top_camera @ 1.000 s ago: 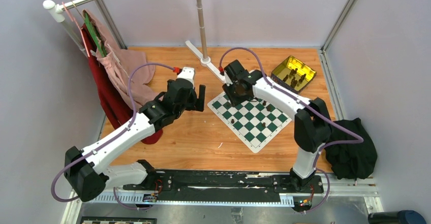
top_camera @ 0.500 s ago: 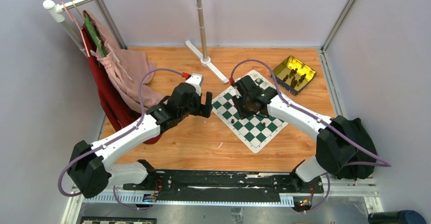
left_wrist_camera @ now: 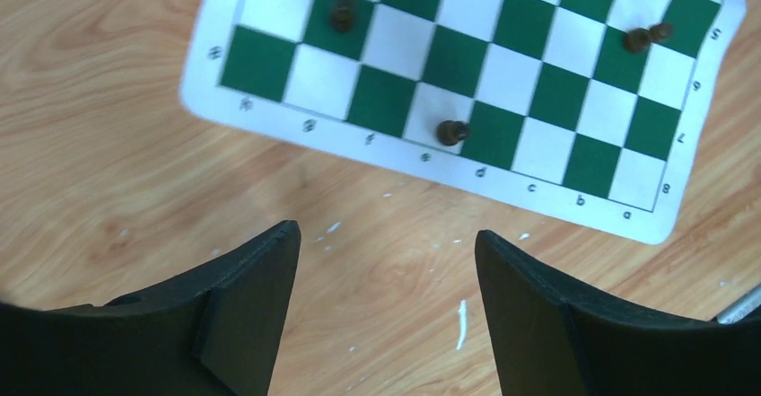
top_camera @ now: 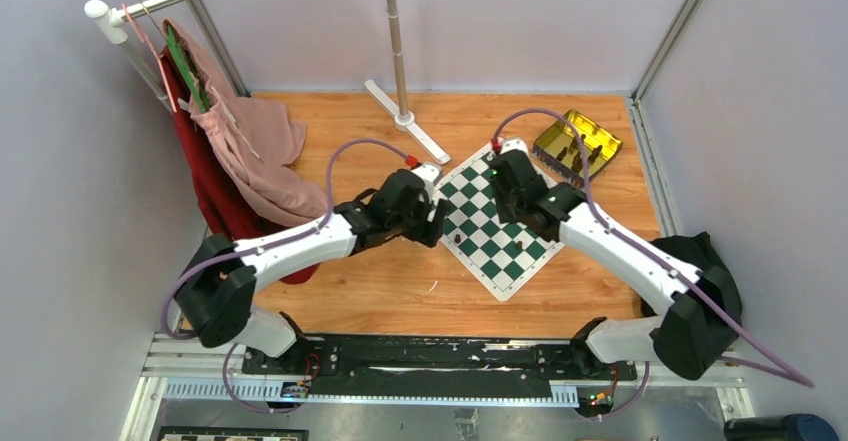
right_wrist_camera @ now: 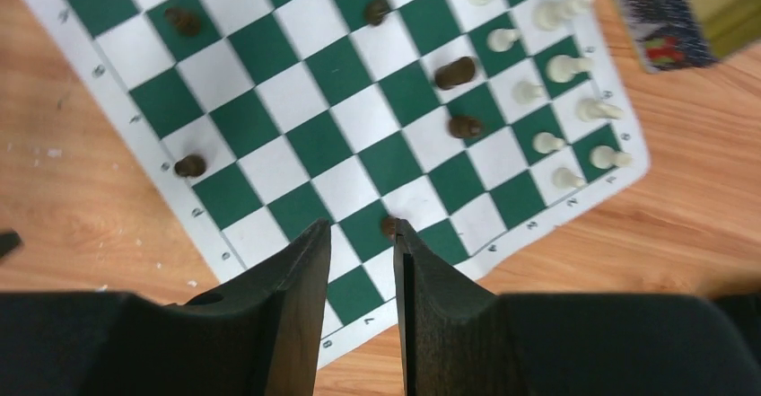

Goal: Set up the chess pieces on the board
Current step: Pick up the chess piece from the chessboard.

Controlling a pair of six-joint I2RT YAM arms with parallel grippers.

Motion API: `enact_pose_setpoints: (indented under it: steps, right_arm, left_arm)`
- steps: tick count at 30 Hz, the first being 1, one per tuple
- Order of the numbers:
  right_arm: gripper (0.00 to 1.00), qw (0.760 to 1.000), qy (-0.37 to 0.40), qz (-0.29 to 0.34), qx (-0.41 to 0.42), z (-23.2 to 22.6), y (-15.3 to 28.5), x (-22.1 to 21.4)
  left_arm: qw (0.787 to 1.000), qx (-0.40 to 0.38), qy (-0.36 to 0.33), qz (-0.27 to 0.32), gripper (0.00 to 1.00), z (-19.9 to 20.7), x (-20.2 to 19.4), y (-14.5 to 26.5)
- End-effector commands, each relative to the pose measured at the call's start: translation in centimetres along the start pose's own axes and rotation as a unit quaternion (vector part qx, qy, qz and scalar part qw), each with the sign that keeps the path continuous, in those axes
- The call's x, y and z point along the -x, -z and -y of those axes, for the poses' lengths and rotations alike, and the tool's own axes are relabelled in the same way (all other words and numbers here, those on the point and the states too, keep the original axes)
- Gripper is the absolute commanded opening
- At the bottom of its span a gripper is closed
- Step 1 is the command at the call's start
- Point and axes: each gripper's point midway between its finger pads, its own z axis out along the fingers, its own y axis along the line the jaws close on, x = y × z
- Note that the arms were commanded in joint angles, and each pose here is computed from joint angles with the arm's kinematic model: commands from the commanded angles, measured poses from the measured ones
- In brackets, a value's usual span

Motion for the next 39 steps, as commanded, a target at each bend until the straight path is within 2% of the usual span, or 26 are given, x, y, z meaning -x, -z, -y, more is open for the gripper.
enact_pose_setpoints:
  steps: [1,8,11,17,33,39]
  right_arm:
    - [0.36,0.994,-0.062,0.018,-0.085,5.3,1.0,-0.2]
    - [0.36,0.989,-0.102,0.025,-0.104,8.3,1.6,-0.8]
    - [0.36,0.988,-0.106,0.029,-0.105,8.6,1.8,-0.9]
    - [0.36,0.988,-0.109,0.036,-0.106,9.0,1.9,-1.0]
    - [0.36,0.989,-0.107,0.034,-0.1,9.5,1.1,-1.0]
    - [0.36,0.989,-0.109,0.033,-0.1,9.7,0.8,-1.0]
  left_arm:
    - [0.997,-0.042,-0.055,-0.015,0.77,3.8,0.8,-1.6]
    - [0.994,-0.043,-0.087,-0.054,0.72,6.1,-0.4,-4.3]
    - [0.993,-0.03,-0.087,-0.07,0.63,6.0,-1.0,-5.3]
    - [0.992,-0.004,-0.088,-0.09,0.55,5.8,-1.7,-6.9]
    - [0.99,0.043,-0.081,-0.105,0.54,5.0,-1.8,-9.8]
    - [0.989,0.058,-0.076,-0.114,0.47,4.6,-2.2,-10.0]
